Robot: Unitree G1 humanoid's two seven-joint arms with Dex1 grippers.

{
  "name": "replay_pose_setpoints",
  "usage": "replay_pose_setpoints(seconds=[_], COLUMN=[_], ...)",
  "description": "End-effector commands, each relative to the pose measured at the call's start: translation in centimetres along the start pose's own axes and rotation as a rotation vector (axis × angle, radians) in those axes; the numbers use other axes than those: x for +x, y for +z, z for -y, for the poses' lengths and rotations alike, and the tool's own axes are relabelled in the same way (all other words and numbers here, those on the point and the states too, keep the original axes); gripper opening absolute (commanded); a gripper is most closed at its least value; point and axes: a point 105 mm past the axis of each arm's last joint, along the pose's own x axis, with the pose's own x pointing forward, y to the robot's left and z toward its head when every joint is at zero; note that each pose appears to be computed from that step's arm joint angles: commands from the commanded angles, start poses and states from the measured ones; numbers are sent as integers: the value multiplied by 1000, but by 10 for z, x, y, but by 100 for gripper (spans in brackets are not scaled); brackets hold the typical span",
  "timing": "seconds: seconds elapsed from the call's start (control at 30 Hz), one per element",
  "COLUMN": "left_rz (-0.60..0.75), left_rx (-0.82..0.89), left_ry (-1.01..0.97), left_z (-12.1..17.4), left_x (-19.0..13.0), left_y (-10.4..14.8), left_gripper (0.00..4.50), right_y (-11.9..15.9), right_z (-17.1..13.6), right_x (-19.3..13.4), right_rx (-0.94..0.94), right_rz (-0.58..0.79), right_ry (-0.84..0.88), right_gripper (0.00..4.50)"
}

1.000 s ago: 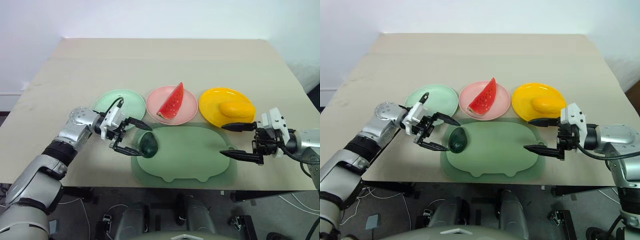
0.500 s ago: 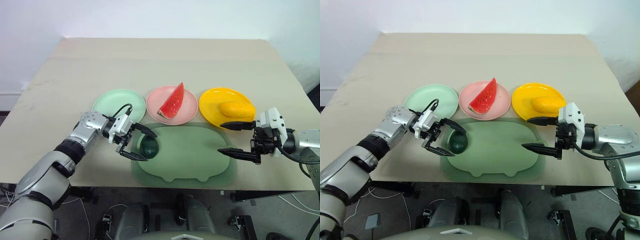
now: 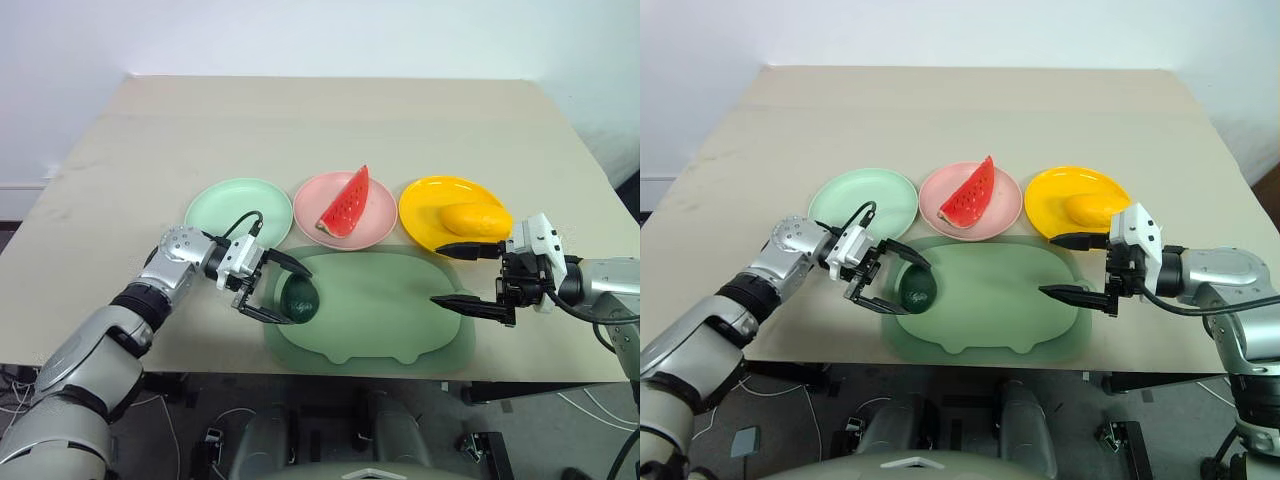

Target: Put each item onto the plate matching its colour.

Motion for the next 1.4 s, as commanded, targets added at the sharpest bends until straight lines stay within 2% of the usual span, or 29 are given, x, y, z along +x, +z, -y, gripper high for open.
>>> replay_pose_setpoints(seconds=[0.03,0.7,1.33,1.4], left_rz=[-36,-19,78,78], left_rx=[1,40,-30,-42], left_ry=[-5,24,9,11], left_z=[5,-2,-2,-2], left_x=[0,10,30,30], left_y=[-9,-10,-2,-2], left_gripper=[450,450,450,411], right_y=[10,8,5,5], right_z=[1,1,2,3], right_x=[1,3,4,6], right_rx=[-23,-5,6,6], right_rz=[30,40,37,37], right_ry=[4,-13,-34,-34], right_gripper=[449,449,449,450])
